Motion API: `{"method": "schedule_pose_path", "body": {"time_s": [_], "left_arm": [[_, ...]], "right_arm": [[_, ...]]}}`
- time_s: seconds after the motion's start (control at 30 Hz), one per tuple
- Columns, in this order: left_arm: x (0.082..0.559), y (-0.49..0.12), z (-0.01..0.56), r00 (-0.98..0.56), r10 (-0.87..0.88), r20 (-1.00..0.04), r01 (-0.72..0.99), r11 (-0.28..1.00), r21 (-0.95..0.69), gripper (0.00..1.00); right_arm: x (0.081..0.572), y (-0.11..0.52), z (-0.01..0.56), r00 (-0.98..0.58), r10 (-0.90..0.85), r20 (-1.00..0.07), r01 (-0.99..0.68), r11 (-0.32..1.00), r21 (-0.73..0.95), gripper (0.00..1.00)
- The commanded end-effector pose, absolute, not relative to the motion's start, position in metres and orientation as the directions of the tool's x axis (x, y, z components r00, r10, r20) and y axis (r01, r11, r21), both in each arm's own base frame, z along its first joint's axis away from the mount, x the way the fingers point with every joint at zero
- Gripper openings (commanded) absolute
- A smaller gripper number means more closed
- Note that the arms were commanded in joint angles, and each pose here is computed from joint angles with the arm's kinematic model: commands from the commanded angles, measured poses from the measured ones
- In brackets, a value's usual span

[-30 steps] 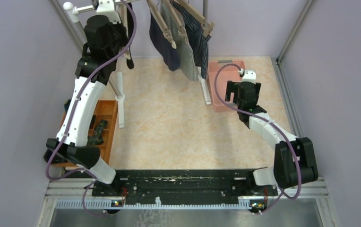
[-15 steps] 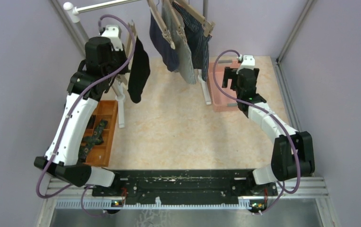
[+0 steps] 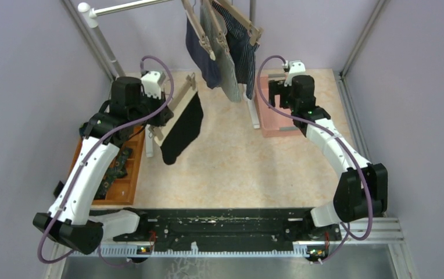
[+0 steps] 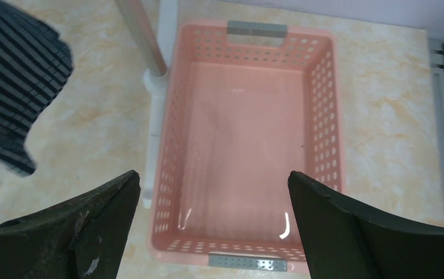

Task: Remove the underwear clipped to the hanger
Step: Remove the underwear from the hanger.

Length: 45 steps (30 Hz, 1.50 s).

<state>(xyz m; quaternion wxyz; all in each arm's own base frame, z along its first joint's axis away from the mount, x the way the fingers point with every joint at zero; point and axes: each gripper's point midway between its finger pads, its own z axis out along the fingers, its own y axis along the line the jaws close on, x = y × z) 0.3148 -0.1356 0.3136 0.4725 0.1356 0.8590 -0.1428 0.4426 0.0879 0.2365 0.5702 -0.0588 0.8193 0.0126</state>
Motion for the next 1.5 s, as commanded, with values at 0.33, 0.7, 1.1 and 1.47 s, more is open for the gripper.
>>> {"method": "schedule_pose_path", "body": {"time_s": [0.33,0.7,1.1,1.47], "left_arm": [[0.210,-0.173,0.333,-0.310,0.190,-0.932,0.773,0.621,-0.130,0.00],[0.186,-0.180,0.300,-0.293,0.214,-0.932,0.838,0.527,-0.143,0.00],[0.179,-0.199,0.330,-0.126,0.092,-0.988,0.909,0.409,-0.078,0.00],[0.197,-0.219,0.342,-0.102,0.082,-0.991,0.947,0.314,-0.071,0.00]], "right_arm": [[0.354,0.208,0.336,-0.272,-0.082,-0.959,-0.777,0.607,0.168,0.97],[0.281,0.243,0.397,-0.213,-0.129,-0.969,-0.971,0.134,0.196,0.98],[0.260,0.269,0.418,-0.218,-0.120,-0.969,-0.967,-0.111,0.231,0.97],[0.264,0.283,0.396,-0.209,-0.178,-0.962,-0.974,-0.050,0.221,0.91]]}}
